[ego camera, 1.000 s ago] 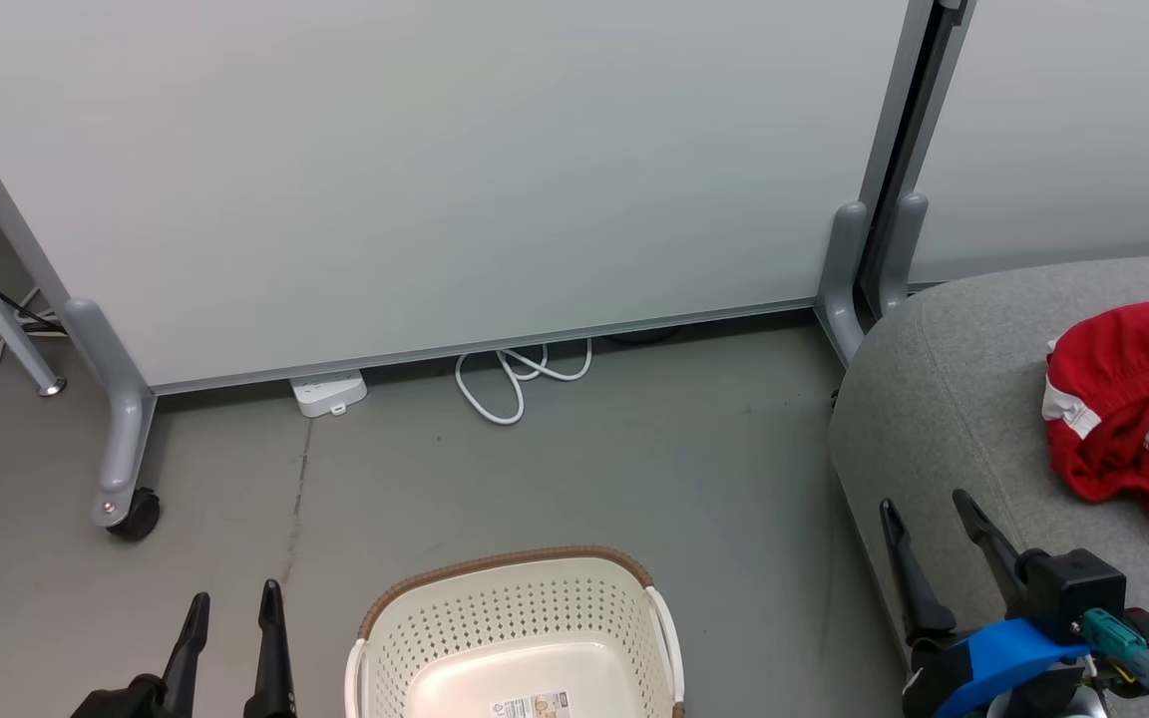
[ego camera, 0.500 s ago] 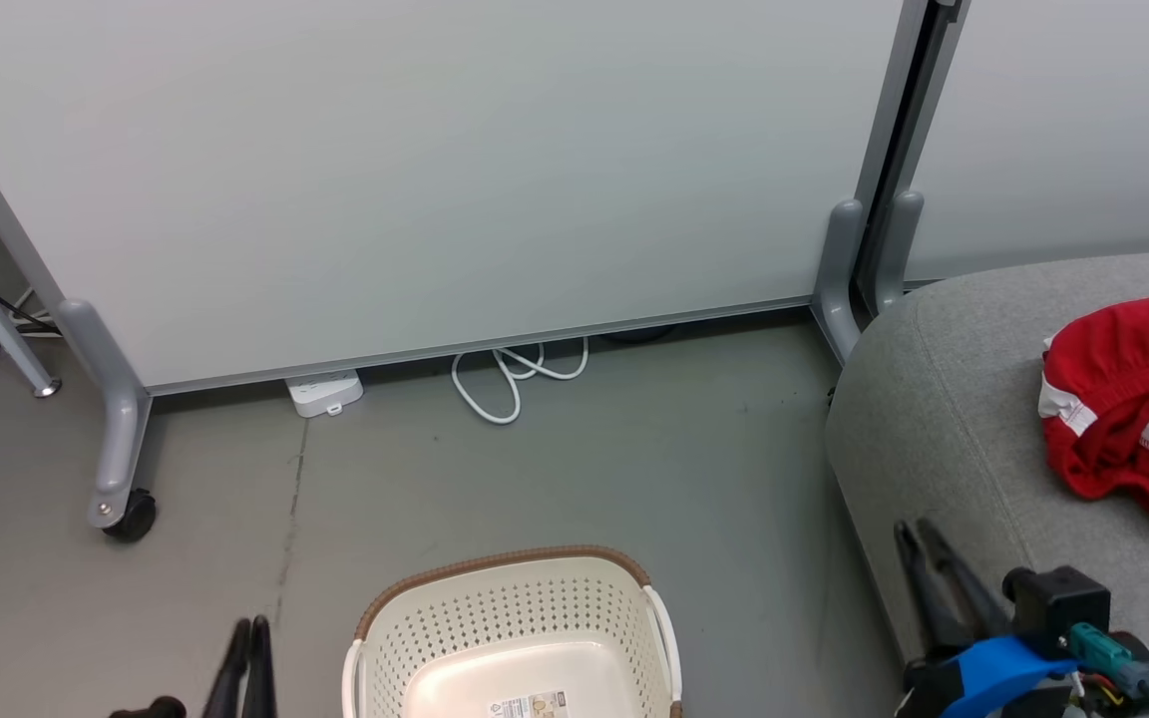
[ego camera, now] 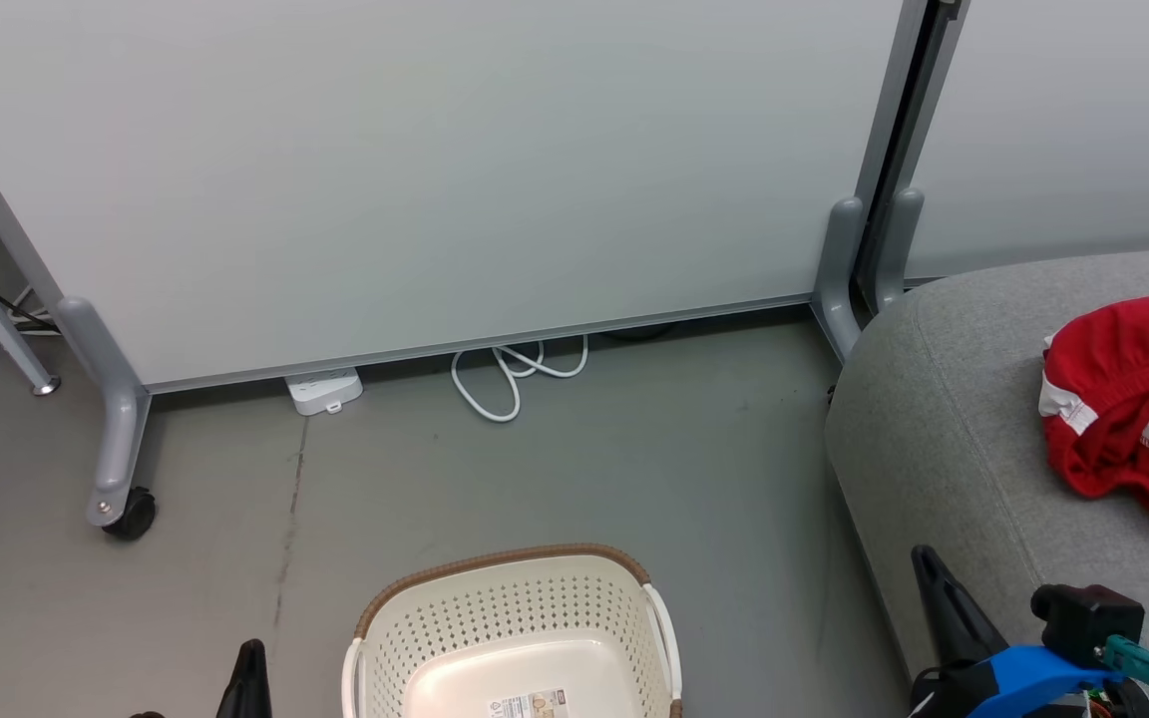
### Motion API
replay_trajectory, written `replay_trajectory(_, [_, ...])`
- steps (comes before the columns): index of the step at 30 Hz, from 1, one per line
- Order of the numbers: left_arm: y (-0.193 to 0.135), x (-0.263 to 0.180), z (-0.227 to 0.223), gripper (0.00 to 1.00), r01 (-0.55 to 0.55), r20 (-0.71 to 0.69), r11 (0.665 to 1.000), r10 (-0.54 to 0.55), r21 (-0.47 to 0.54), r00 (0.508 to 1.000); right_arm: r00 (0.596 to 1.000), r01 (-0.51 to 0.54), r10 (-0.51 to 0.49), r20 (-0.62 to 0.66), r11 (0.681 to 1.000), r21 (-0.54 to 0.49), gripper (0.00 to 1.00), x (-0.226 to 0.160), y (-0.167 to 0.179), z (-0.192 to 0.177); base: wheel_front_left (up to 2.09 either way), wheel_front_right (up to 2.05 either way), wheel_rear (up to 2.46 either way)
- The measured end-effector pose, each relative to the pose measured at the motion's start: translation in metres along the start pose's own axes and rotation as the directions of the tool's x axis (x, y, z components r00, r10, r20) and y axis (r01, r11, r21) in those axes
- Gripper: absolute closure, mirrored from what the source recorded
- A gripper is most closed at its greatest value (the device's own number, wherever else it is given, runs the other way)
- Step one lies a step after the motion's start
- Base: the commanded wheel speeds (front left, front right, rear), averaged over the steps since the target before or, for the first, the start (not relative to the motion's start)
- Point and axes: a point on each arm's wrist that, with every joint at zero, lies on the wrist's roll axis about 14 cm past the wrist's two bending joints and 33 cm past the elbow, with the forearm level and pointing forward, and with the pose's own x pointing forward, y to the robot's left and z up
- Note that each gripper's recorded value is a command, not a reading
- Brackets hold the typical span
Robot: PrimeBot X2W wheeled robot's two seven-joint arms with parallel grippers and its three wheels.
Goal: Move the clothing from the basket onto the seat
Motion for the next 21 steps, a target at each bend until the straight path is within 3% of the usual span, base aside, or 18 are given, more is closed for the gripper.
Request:
replay_trajectory(9, [0.001, 0.008, 0.01, 1.0, -0.018, 0.018, 0.99, 0.021, -0.143, 1.0, 1.0, 0.014, -0.016, 0.01, 0.987, 0.163, 1.0, 0.002, -0.004, 0.004, 0.0, 0.0, 0.0])
replay_trajectory(21, [-0.002, 0.016, 0.02, 1.0, -0.017, 0.03, 0.952, 0.028, -0.307, 0.999, 0.999, 0.021, -0.031, 0.023, 0.936, 0.352, 1.0, 0.004, -0.008, 0.009, 0.0, 0.0, 0.0])
